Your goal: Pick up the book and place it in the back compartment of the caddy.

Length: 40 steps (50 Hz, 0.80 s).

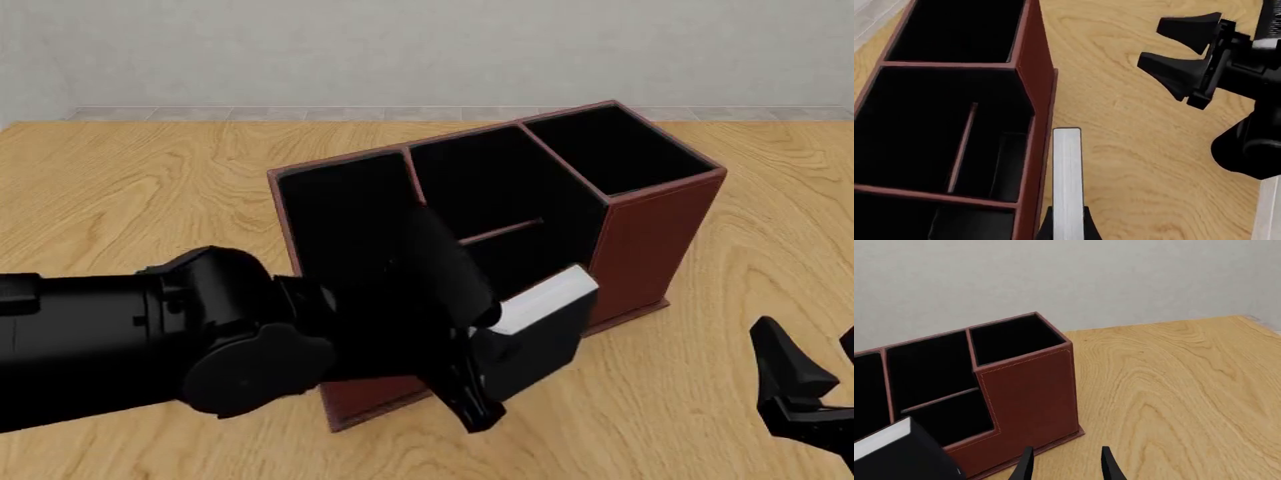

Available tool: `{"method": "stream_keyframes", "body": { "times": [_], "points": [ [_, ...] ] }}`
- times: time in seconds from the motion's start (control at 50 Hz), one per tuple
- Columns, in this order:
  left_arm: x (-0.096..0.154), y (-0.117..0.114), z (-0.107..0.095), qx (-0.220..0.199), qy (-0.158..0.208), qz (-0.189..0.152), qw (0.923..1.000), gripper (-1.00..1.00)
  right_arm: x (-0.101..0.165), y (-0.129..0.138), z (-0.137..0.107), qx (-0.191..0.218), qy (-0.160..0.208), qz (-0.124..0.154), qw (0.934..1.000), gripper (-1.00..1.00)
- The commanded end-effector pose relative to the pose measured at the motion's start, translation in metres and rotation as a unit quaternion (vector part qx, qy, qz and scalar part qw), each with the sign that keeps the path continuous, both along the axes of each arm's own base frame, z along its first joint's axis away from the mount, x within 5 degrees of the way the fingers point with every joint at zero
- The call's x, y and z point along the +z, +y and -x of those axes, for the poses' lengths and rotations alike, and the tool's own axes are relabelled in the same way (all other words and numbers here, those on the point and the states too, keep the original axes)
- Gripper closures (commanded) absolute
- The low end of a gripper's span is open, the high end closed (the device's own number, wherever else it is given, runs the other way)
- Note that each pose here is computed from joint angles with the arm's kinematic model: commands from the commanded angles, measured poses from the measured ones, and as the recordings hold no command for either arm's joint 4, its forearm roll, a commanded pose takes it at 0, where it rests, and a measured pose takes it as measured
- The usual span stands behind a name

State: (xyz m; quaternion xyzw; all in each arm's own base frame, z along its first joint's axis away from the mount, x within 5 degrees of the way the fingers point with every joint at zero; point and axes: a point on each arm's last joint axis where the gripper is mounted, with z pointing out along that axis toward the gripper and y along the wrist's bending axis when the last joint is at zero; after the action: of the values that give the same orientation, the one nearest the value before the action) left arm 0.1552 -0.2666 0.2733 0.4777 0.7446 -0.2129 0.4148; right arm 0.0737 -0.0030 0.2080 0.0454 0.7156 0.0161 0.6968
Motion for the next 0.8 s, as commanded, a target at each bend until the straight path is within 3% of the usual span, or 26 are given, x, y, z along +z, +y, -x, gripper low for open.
{"method": "stream_keyframes", "body": {
  "times": [0.02, 0.24, 0.34, 0.44, 0.6, 0.8],
  "points": [
    [0.037, 0.011, 0.001, 0.002, -0.036, 0.039, 0.9986, 1.00, 0.000, 0.000, 0.000, 0.000, -0.001, 0.001, 1.0000, -1.00],
    [0.046, 0.014, -0.001, -0.009, -0.063, 0.032, 0.9975, 1.00, 0.000, 0.000, -0.001, 0.000, 0.001, -0.001, 1.0000, -1.00],
    [0.060, 0.022, 0.001, -0.005, -0.083, 0.057, 0.9949, 1.00, 0.000, 0.000, 0.000, 0.000, -0.001, 0.000, 1.0000, -1.00],
    [0.057, 0.020, 0.006, -0.018, -0.088, 0.051, 0.9947, 1.00, 0.000, 0.000, 0.000, 0.000, 0.000, 0.000, 1.0000, -1.00],
    [0.069, 0.028, 0.000, -0.006, -0.110, 0.068, 0.9916, 1.00, 0.000, 0.000, -0.001, 0.000, 0.000, 0.000, 1.0000, -1.00],
    [0.073, 0.028, -0.006, -0.003, -0.123, 0.063, 0.9904, 1.00, 0.000, 0.000, 0.001, -0.001, 0.000, 0.000, 1.0000, -1.00]
  ]
}}
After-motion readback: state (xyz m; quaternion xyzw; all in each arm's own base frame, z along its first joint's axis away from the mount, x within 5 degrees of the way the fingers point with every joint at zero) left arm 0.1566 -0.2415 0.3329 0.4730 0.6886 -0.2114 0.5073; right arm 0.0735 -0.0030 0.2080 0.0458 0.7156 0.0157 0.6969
